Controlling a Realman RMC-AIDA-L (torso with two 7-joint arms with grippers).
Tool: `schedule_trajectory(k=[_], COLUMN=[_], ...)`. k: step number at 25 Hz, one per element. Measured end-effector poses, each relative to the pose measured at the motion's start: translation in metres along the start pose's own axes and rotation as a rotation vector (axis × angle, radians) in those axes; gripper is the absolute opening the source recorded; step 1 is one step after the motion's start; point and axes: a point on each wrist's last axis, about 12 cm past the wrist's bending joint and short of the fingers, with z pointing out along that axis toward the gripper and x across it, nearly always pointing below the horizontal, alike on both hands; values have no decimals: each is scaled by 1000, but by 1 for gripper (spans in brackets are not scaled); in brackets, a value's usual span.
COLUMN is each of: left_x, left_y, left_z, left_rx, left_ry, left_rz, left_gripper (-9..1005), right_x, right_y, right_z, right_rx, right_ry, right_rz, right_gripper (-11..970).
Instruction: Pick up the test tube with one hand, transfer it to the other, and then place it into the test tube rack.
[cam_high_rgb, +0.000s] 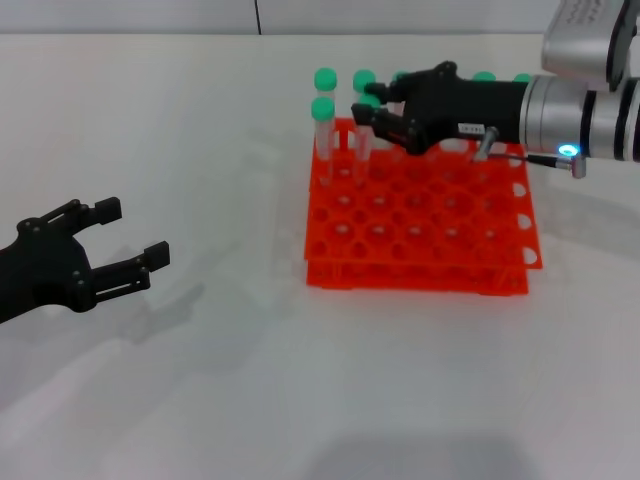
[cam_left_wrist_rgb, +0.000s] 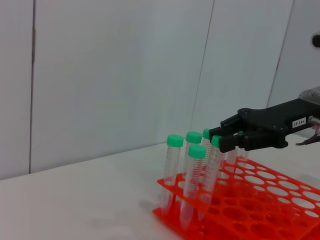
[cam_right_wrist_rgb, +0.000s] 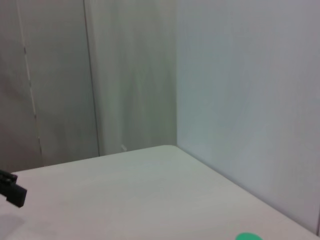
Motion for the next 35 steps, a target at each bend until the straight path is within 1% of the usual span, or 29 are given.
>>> schedule_trajectory(k=[9, 14, 17, 19, 24, 27, 30, 35], left_x=[-1, -1, -1, -1, -3, -5, -9, -13], left_y=[0, 0, 0, 0, 2, 3, 6, 9], left_z=[1, 1, 1, 0, 0, 0, 3, 11], left_rx=[2, 3, 2, 0, 0, 0, -1, 37], left_ry=[-2, -2, -1, -2, -11, -15, -22, -30], left_rz=[-2, -3, -3, -2, -2, 6, 18, 33], left_gripper=[893, 893, 893, 893, 893, 893, 893, 893], right_x=[-3, -9, -13, -14, -2, 10, 24, 41], right_y=[4, 4, 4, 5, 4, 4, 3, 6], right_z=[3, -4, -12, -20, -57, -79, -107, -137], right_rx=[-38, -58, -68, -74, -71, -79, -74, -66], right_ry=[10, -23, -47, -67, -88, -78, -79, -84], right_rz=[-32, -40, -45, -54, -64, -60, -34, -11], right_gripper=[429, 436, 549, 624, 623, 623, 624, 631])
